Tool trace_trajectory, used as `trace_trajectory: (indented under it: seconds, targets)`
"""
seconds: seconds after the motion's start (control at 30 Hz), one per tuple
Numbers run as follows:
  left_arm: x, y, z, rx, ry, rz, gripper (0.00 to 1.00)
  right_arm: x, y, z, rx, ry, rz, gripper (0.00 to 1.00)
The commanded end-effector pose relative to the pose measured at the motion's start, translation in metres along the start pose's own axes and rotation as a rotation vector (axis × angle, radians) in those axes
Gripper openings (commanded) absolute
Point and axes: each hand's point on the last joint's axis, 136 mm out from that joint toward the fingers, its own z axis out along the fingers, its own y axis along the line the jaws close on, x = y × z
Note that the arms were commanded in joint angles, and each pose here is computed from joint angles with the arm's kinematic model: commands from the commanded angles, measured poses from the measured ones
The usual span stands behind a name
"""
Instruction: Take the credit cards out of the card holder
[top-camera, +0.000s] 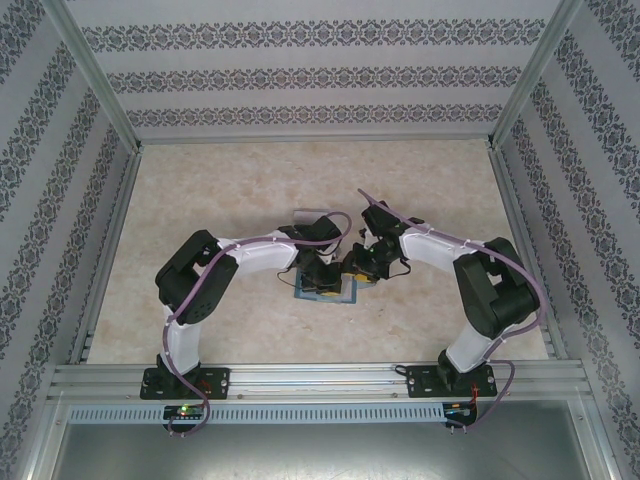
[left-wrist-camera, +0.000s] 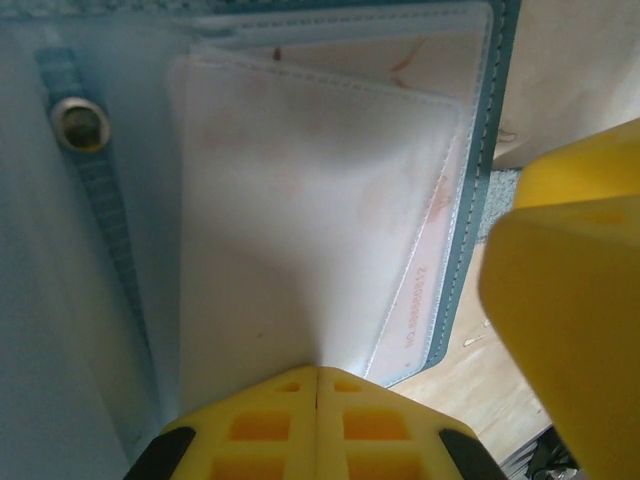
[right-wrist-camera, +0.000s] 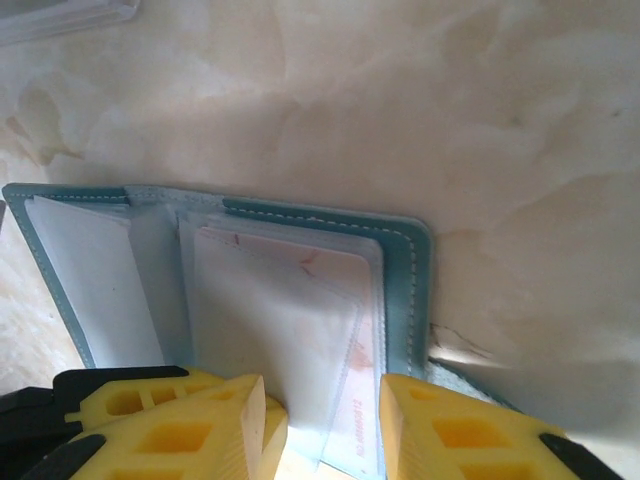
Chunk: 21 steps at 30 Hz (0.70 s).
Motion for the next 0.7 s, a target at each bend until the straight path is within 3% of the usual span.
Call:
trace_trajectory:
  seconds: [0.0,0.67]
  targets:
    - [-0.001,0.007,-0.006,-0.005,-0.017,-0.021,0.03,-0.001,0.012,0.006,-0.037,0.01,0.001,0.37]
    - [-0.005,-0.004,-0.017,0.061,-0.055,-0.027,0.01,-0.003,0.012,0.02,-0.055,0.024,0.026,0.4]
